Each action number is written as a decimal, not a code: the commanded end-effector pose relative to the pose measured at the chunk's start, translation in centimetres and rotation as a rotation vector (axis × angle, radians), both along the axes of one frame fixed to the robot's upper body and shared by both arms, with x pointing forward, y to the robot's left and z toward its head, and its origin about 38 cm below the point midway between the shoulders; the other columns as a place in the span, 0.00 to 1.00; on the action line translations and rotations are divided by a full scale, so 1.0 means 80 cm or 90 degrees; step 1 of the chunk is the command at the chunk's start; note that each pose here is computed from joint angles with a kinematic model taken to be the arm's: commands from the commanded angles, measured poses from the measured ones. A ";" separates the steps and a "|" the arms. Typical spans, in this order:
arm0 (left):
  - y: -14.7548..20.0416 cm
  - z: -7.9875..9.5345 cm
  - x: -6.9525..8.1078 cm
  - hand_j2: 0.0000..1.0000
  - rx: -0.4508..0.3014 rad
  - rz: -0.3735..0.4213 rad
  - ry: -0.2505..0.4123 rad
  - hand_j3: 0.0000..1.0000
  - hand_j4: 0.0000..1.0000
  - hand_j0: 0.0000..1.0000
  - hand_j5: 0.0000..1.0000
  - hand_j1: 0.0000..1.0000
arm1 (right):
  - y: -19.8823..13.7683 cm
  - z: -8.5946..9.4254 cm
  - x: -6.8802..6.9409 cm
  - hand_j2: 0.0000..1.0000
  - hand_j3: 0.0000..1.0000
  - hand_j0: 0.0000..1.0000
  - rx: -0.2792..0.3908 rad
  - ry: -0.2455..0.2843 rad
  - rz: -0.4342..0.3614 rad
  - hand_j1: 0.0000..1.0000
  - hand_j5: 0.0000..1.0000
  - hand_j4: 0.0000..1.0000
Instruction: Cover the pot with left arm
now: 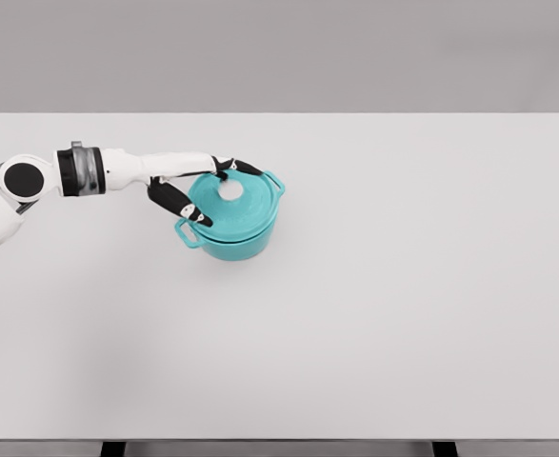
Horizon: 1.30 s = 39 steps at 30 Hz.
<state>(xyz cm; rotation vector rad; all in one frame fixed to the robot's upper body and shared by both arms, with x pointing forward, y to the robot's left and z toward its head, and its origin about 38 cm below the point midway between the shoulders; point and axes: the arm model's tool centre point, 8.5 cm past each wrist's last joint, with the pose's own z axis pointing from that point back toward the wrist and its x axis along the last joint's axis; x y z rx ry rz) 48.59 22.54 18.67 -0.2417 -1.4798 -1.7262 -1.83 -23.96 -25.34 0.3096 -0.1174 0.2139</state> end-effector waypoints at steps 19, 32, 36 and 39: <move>0.000 0.007 0.001 1.00 -0.023 0.003 0.004 1.00 1.00 1.00 1.00 1.00 | 0.000 0.000 0.000 1.00 1.00 1.00 0.000 0.000 0.000 1.00 1.00 1.00; -0.004 0.032 0.003 1.00 -0.069 -0.003 -0.010 1.00 1.00 1.00 1.00 1.00 | 0.000 0.000 0.000 1.00 1.00 1.00 0.000 0.000 0.000 1.00 1.00 1.00; 0.065 0.105 -0.038 1.00 -0.133 0.003 -0.047 1.00 1.00 1.00 1.00 1.00 | 0.000 0.000 0.000 1.00 1.00 1.00 0.000 0.000 0.000 1.00 1.00 1.00; 0.102 0.122 -0.056 1.00 -0.156 0.032 -0.059 1.00 1.00 1.00 1.00 1.00 | 0.000 0.000 0.000 1.00 1.00 1.00 0.000 0.000 0.000 1.00 1.00 1.00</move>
